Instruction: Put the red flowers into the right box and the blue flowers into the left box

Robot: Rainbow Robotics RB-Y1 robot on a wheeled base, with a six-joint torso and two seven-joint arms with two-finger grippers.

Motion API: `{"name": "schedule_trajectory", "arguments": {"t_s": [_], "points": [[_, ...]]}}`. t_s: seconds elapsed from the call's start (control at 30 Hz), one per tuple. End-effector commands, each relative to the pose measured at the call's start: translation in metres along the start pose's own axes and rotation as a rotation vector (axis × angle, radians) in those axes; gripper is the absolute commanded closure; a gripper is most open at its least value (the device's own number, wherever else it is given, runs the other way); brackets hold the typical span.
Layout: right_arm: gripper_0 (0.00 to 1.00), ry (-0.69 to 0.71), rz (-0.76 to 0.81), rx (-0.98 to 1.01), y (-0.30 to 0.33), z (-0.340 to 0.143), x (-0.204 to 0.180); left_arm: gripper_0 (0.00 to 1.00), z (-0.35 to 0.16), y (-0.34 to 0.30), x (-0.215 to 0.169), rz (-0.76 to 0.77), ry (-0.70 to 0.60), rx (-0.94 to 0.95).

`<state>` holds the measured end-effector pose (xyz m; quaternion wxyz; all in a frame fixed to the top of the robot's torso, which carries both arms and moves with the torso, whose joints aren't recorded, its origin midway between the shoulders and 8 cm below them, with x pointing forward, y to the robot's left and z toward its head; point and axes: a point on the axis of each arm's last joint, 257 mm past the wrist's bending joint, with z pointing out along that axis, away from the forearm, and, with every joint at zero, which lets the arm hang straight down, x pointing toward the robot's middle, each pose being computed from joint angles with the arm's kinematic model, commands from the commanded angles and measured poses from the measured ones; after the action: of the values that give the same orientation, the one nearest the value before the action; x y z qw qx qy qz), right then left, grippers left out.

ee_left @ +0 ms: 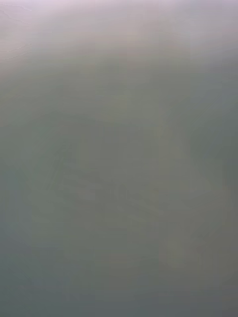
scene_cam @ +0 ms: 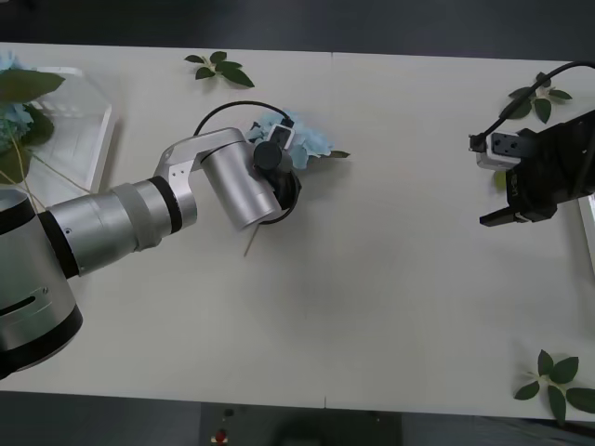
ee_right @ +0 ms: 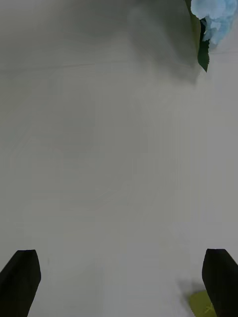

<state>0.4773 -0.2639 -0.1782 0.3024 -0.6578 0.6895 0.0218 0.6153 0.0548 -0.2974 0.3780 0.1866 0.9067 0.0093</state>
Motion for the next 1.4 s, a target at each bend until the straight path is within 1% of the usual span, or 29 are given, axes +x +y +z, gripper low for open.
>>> {"name": "schedule_trajectory", "arguments": {"t_s": [0.03,0.13,0.3,0.43,0.53,0.57,0.6,0.7,0.73,0.8,0.87,0.97,1.0,1.07,1.17,1.23,1.33,1.4], "points": [[0.04,-0.003,-0.015,0.045,-0.02,-0.017,-0.009,1.0,-0.01,0.003,-0.03,-0.021,-0.042,0.008],[0.05,-0.003,-0.015,0.045,-0.02,-0.017,-0.009,1.0,-0.02,0.011,-0.042,-0.047,-0.051,0.024],[0.05,-0.003,-0.015,0.045,-0.02,-0.017,-0.009,1.0,-0.059,0.043,-0.056,-0.045,-0.021,0.019],[0.04,-0.003,-0.015,0.045,-0.02,-0.017,-0.009,1.0,-0.103,0.06,-0.058,-0.042,0.051,0.036],[0.05,-0.003,-0.015,0.045,-0.02,-0.017,-0.009,1.0,-0.141,0.072,-0.058,-0.044,0.11,0.051],[0.05,-0.003,-0.015,0.045,-0.02,-0.017,-0.009,1.0,-0.162,0.077,-0.059,-0.052,0.136,0.064],[0.04,-0.003,-0.015,0.045,-0.02,-0.017,-0.009,1.0,-0.17,0.079,-0.06,-0.059,0.146,0.072],[0.05,-0.003,-0.015,0.045,-0.02,-0.017,-0.009,1.0,-0.215,0.088,-0.064,-0.127,0.184,0.129],[0.05,-0.003,-0.015,0.045,-0.02,-0.017,-0.009,1.0,-0.223,0.089,-0.064,-0.143,0.188,0.142],[0.04,-0.003,-0.015,0.045,-0.02,-0.017,-0.009,1.0,-0.257,0.103,-0.066,-0.221,0.188,0.195],[0.04,-0.003,-0.015,0.045,-0.02,-0.017,-0.009,1.0,-0.279,0.119,-0.066,-0.27,0.188,0.212],[0.05,-0.003,-0.015,0.045,-0.02,-0.017,-0.009,1.0,-0.326,0.174,-0.063,-0.378,0.204,0.192],[0.04,-0.003,-0.015,0.045,-0.02,-0.017,-0.009,1.0,-0.335,0.185,-0.063,-0.397,0.201,0.182],[0.05,-0.003,-0.015,0.045,-0.02,-0.017,-0.009,1.0,-0.36,0.229,-0.067,-0.495,0.159,0.155],[0.04,-0.003,-0.015,0.045,-0.02,-0.017,-0.009,1.0,-0.379,0.277,-0.066,-0.595,0.122,0.129],[0.05,-0.003,-0.015,0.045,-0.02,-0.017,-0.009,1.0,-0.392,0.323,-0.056,-0.656,0.107,0.09],[0.05,-0.003,-0.015,0.045,-0.02,-0.017,-0.009,1.0,-0.403,0.366,-0.039,-0.714,0.105,0.033],[0.04,-0.003,-0.015,0.045,-0.02,-0.017,-0.009,1.0,-0.411,0.403,-0.018,-0.734,0.122,-0.047]]}}
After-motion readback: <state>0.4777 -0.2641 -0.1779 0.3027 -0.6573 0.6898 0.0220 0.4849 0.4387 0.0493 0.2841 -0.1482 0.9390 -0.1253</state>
